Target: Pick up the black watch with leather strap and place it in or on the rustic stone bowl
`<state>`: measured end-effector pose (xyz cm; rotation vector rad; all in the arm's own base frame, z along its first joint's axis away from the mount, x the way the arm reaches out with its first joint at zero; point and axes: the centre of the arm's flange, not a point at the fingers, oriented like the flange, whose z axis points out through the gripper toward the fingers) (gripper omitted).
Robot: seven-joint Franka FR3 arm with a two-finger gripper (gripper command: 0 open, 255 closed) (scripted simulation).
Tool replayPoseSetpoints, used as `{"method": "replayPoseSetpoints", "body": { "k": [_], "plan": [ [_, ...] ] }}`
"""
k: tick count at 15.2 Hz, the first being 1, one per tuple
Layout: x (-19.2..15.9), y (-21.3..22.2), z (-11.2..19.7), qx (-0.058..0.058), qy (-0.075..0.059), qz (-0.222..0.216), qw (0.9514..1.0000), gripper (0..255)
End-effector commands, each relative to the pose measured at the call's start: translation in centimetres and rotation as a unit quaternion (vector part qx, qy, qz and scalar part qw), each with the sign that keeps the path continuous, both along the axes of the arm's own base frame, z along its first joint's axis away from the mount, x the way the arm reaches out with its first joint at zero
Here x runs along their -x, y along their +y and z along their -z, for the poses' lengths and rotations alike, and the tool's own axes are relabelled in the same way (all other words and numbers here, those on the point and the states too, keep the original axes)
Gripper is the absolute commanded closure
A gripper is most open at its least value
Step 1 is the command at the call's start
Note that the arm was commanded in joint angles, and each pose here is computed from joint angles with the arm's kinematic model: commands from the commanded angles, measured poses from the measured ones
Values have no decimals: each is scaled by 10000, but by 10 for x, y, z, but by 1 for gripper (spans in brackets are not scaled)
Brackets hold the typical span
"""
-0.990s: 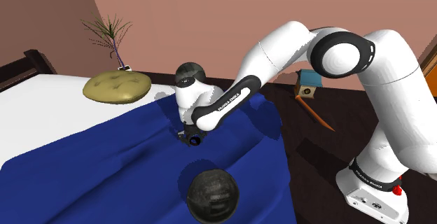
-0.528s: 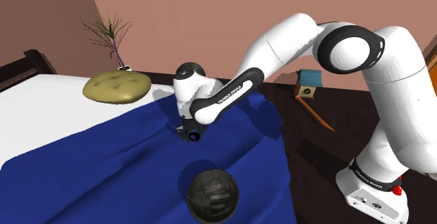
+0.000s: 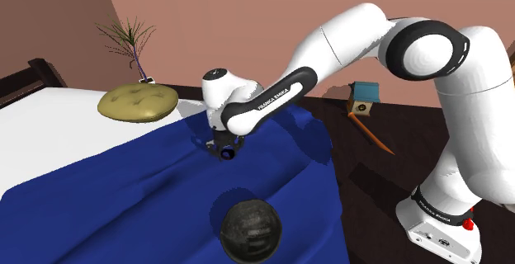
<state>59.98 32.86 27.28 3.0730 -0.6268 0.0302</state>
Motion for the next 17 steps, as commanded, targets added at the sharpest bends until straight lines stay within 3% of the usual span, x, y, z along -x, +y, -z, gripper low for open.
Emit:
{"method": "replayPoseSetpoints", "body": {
  "k": [1, 14, 17],
  "plan": [
    [0, -1, -10, 0, 2, 0, 10000, 255],
    [0, -1, -76, 0, 2, 0, 10000, 255],
    [36, 16, -75, 0, 2, 0, 10000, 255]
  ]
}}
